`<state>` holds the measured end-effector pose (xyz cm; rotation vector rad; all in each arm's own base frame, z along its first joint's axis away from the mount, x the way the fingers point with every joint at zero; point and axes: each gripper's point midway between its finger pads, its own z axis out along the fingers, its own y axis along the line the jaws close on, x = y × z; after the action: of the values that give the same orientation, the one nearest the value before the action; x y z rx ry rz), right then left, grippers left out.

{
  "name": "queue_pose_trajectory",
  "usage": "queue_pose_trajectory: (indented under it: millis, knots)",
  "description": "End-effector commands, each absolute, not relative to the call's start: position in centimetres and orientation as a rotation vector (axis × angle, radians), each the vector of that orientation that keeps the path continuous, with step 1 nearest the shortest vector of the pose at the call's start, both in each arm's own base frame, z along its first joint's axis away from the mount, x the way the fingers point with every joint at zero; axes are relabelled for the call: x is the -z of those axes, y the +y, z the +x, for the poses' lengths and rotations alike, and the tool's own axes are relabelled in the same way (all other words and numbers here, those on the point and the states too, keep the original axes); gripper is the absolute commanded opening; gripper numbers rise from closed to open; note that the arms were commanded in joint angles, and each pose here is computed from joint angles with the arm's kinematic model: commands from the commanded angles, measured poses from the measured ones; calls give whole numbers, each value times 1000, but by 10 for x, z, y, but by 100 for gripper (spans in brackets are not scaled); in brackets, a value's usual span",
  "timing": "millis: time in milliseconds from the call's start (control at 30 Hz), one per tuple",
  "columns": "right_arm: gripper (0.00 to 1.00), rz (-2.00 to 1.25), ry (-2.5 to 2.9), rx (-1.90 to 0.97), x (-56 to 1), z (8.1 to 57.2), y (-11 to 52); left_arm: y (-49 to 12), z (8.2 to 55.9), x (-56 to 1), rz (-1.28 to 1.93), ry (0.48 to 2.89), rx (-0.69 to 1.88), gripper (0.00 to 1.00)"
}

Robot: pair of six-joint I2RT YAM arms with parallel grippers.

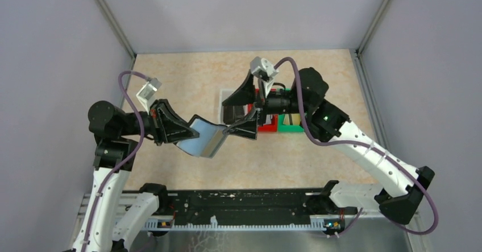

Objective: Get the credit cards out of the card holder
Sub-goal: Remove the credit card from the card holder.

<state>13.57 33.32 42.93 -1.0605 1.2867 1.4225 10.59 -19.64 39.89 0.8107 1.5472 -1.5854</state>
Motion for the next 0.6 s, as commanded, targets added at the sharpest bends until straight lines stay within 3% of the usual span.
queue_pose_trajectory:
  millis: [0, 167, 300, 467, 567]
  knots:
    - [98, -1220, 1136, -1446, -446, 104, 350, -195, 95, -400, 867, 1535, 1615, 0]
    - [96, -1295, 1196, -1450, -426, 98, 376, -193, 87, -397, 911, 1554, 1651, 0]
    - [81, -1349, 1253, -1482, -411, 90, 392, -192, 81, -396, 941, 1551, 1656, 0]
    - [44, -1382, 1284, -1565, -404, 76, 398, -191, 77, -397, 984, 1543, 1652, 0]
    - [1, -1356, 1307, -1623, -406, 71, 398, -191, 80, -398, 986, 1537, 1629, 0]
